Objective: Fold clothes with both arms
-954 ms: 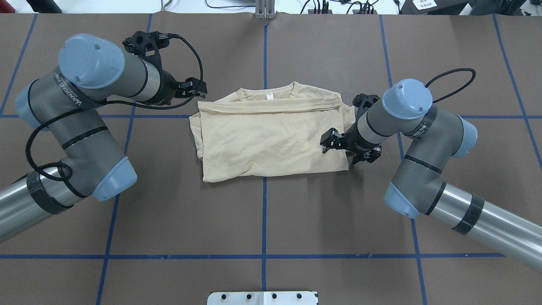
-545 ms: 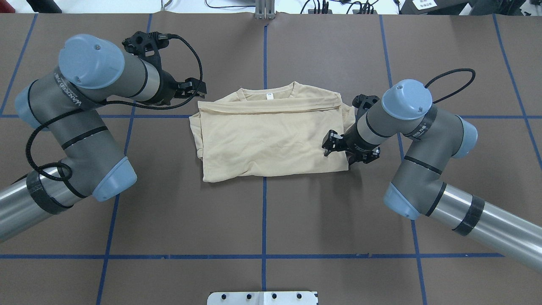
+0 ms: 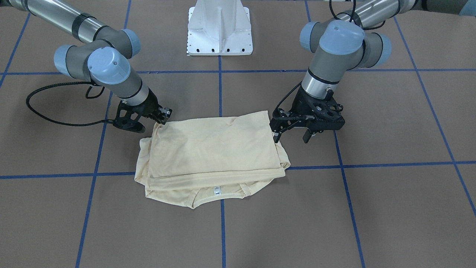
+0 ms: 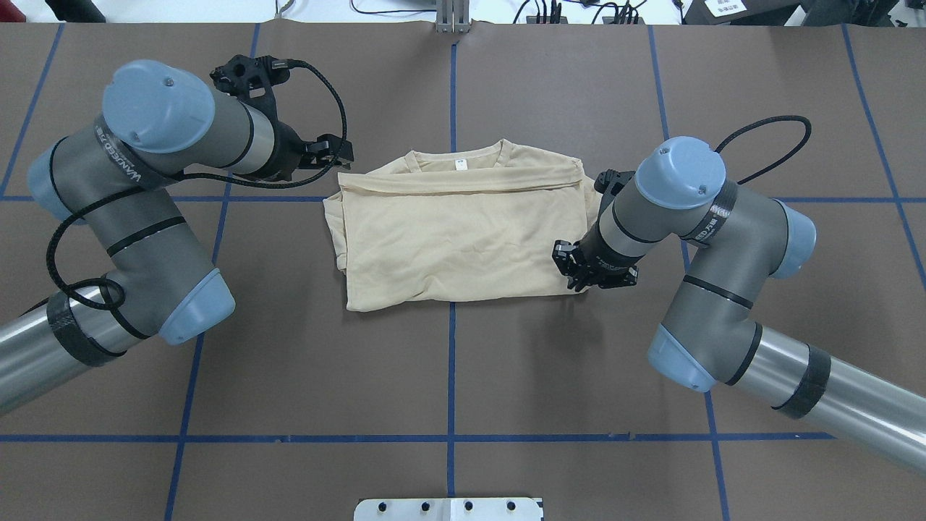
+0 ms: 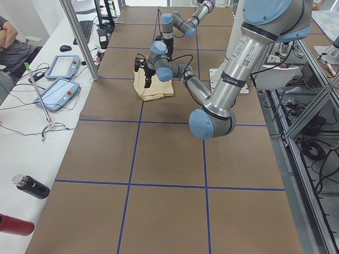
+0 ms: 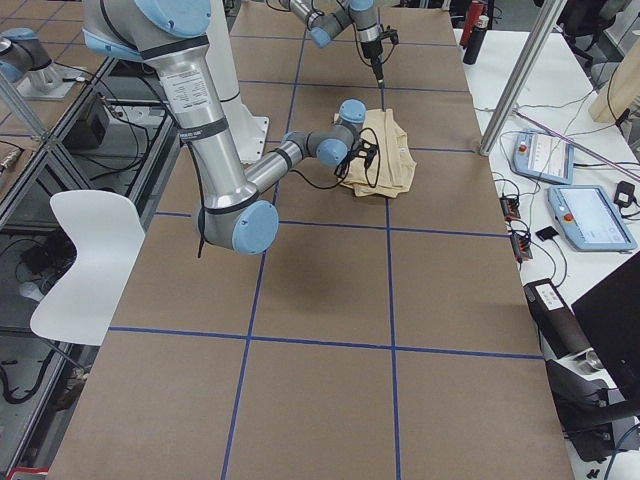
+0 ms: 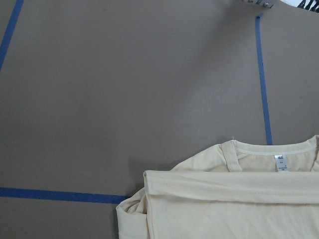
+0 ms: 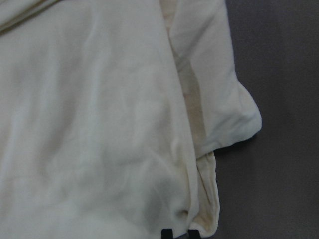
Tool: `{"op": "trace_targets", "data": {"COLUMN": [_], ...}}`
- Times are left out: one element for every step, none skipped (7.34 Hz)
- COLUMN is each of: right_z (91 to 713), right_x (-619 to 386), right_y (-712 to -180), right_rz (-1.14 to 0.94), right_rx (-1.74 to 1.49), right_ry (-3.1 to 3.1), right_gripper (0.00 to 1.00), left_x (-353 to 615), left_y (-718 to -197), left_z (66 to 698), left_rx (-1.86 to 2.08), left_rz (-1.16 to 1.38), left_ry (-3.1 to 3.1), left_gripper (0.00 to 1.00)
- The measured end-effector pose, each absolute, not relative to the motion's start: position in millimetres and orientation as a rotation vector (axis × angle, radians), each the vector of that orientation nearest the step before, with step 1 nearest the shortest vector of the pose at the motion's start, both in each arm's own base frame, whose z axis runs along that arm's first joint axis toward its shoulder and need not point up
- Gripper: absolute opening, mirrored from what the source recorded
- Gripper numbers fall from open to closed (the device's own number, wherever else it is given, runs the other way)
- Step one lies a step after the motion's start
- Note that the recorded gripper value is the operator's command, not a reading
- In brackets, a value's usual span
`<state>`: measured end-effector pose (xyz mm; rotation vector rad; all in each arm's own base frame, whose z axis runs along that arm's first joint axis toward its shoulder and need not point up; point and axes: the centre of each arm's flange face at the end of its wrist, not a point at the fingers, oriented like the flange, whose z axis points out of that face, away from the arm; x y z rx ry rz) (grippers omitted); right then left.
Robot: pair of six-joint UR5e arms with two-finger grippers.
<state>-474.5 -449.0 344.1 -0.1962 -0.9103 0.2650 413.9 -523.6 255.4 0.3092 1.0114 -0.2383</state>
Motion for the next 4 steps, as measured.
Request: {"op": "trace_targets", "data": {"right_z": [344.3,344.3,344.1,344.1], "right_x": [-474.9,-474.8,-474.8,-474.4], "right_y": [-447.5,-447.1,-446.9,-447.2], "right_rz": [0.264,0.264,0.264,0.265], "right_rx": [-0.198,-0.199,-0.2,-0.2], "right_ry": [-0.907,-0.906,-0.906,-0.906], "right_gripper": [0.0,0.09,0.26,0.38], "left_x": [414.1,414.2,414.0,413.8], "left_y": [-523.5,-523.3,-523.2,-522.9], "left_z": [255.4,255.2,254.9,254.4], "left_rx": [0.309,0.309,0.309,0.309], "left_rz": [-0.238,-0.239,-0.239,-0.239], "left_ry": [1.011,1.012,1.013,1.014], "left_gripper": [1.0,1.0,1.0,1.0]}}
